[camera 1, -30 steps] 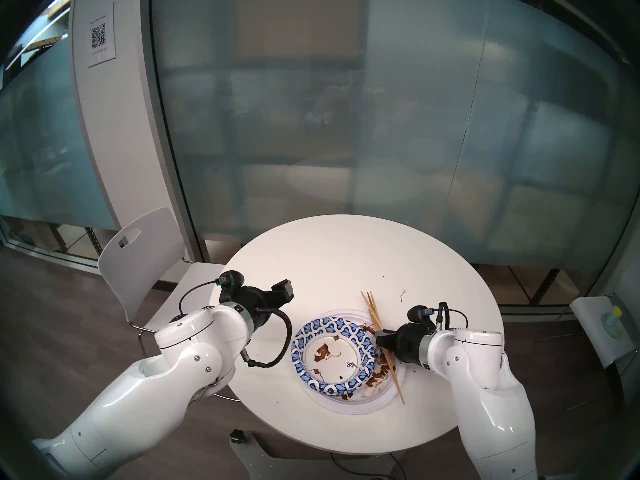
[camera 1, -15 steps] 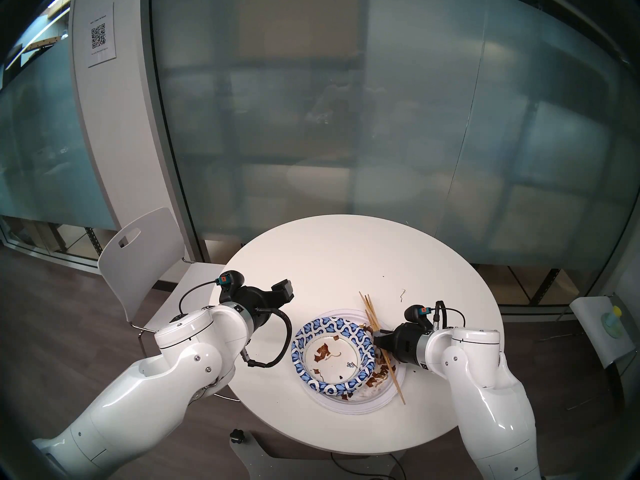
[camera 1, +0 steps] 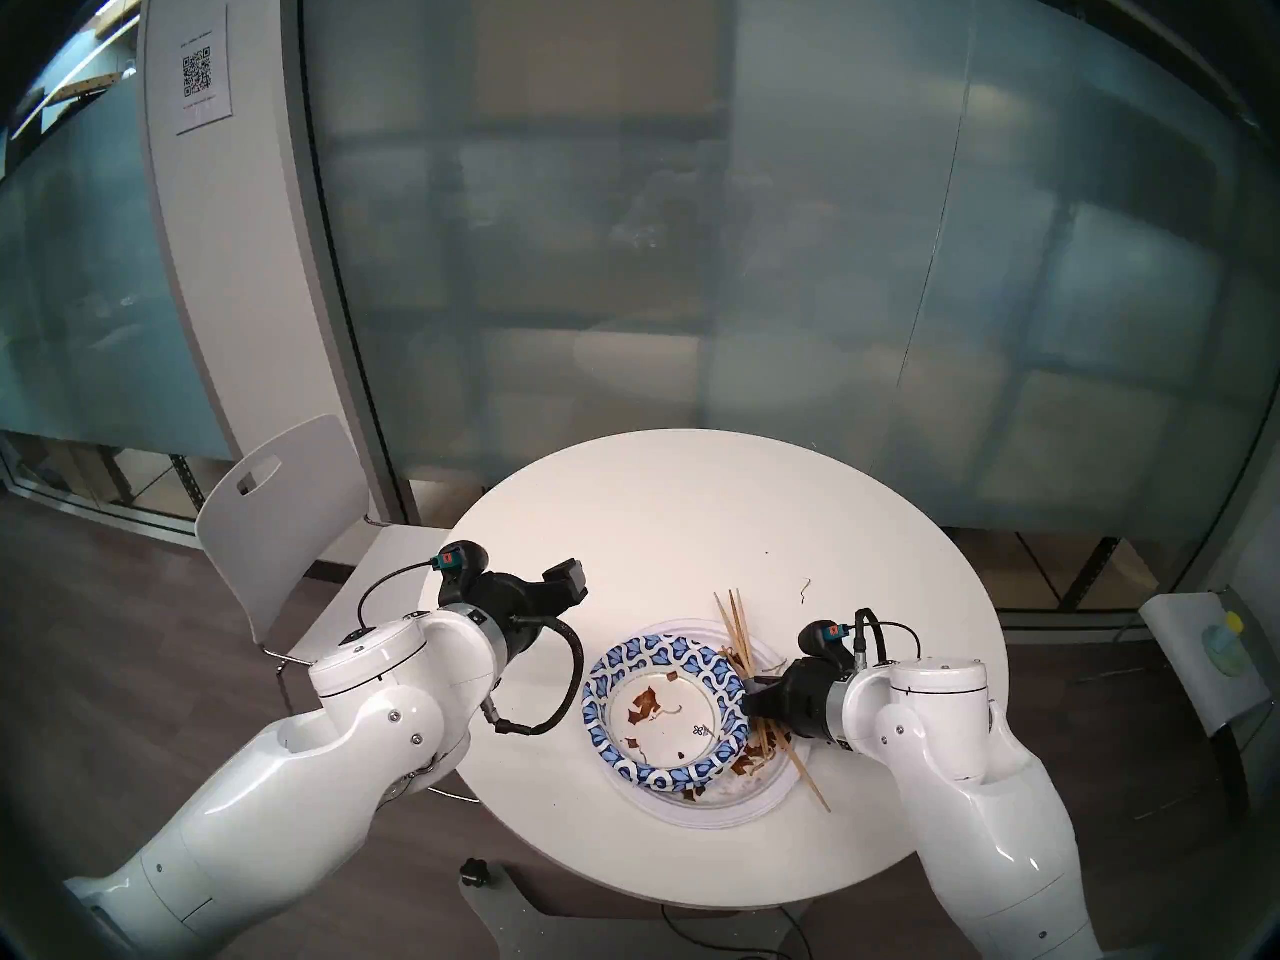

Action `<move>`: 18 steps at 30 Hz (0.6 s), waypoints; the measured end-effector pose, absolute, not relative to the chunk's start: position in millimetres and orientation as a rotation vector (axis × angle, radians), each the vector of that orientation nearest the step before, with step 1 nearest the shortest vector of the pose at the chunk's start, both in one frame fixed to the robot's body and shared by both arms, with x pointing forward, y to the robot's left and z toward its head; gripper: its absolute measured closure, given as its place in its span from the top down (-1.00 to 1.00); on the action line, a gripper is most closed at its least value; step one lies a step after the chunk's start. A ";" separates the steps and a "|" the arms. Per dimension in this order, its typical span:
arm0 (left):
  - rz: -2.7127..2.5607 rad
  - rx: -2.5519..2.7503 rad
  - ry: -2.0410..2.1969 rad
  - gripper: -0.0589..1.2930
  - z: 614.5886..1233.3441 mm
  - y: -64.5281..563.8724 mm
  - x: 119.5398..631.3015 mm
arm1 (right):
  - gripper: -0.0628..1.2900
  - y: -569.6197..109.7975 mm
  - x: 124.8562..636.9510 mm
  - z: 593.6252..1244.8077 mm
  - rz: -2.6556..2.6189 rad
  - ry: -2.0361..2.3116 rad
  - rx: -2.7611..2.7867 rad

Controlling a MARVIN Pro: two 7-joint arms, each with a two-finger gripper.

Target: Stack the plates into one stack

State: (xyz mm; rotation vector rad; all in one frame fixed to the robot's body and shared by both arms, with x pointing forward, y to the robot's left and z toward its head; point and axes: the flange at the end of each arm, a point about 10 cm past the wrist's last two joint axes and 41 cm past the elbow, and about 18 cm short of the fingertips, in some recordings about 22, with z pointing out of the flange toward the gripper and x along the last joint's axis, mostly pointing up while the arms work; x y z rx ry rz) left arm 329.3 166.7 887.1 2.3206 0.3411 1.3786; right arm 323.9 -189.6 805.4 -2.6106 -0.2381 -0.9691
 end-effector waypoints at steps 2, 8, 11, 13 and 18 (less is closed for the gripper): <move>1.379 2.321 0.341 0.88 887.1 166.7 329.3 | -0.42 -189.8 324.0 804.8 -0.968 -0.247 -2.616; 1.379 2.321 0.341 0.88 887.1 166.7 329.3 | -0.38 -191.3 324.4 800.6 -0.953 -0.266 -2.627; 1.379 2.321 0.341 0.88 887.1 166.7 329.3 | -0.37 -193.9 325.9 797.2 -0.941 -0.265 -2.625; 1.379 2.321 0.341 0.88 887.1 166.7 329.3 | -0.37 -198.6 328.6 793.2 -0.938 -0.255 -2.620; 1.379 2.321 0.341 0.88 887.1 166.7 329.3 | -0.34 -213.5 338.4 789.4 -0.986 -0.232 -2.586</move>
